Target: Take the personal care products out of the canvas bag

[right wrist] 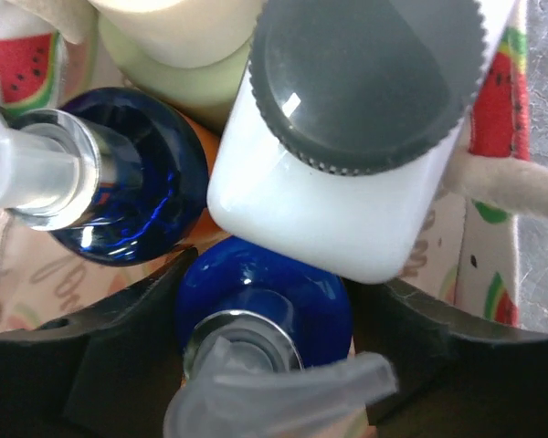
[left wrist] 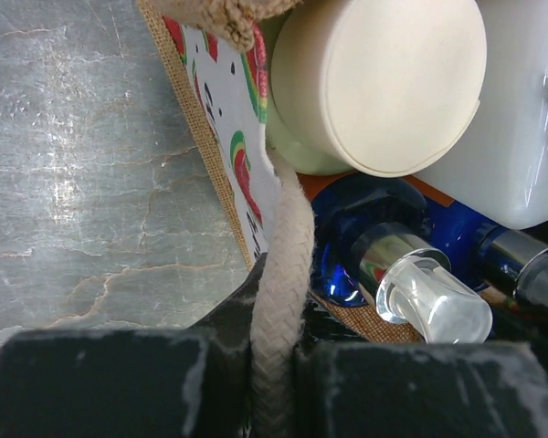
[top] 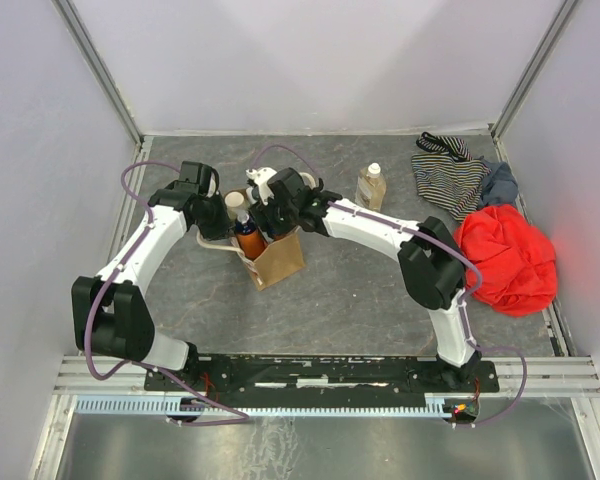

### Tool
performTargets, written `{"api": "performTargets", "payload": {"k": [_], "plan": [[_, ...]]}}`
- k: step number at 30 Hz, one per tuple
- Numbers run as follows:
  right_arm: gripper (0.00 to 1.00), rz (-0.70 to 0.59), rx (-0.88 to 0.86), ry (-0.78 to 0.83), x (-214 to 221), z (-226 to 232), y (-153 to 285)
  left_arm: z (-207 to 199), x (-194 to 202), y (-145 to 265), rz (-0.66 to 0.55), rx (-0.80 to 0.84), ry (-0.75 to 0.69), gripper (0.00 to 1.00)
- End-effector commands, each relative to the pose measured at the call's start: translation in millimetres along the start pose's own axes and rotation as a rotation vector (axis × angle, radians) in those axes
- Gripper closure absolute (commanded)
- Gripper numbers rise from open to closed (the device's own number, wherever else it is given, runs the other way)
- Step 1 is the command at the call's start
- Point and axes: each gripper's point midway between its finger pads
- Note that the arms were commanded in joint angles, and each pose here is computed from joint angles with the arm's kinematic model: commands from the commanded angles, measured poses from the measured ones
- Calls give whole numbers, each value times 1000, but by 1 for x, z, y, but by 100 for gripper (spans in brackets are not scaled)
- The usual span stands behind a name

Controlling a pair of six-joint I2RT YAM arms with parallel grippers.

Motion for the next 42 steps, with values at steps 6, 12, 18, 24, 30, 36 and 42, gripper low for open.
{"api": "performTargets", "payload": {"k": [6,12,18,24,30,36,42], "plan": [[54,-82,-13,3,-30,8,5,-7,8,7,19,48,-37,90],[65,-171,-41,20,-65,24,48,-7,8,6,23,47,-36,90],[73,-269,-64,39,-108,42,98,-7,11,4,27,48,-31,89],[75,-357,-138,61,-139,64,143,-6,13,2,31,48,-28,89],[74,-479,-160,91,-174,78,209,-6,13,2,28,44,-30,90],[73,-630,-49,141,-199,63,285,-6,13,2,31,46,-28,89],[78,-619,117,147,-187,17,299,-9,10,4,19,57,-19,89]]}}
Point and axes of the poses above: each gripper's point midway between its finger pads, its own y axis back along the fingers, its own z axis along the line the jaws close on, x = y × z, and after that the axes turned 15 degrees about -y, right-handed
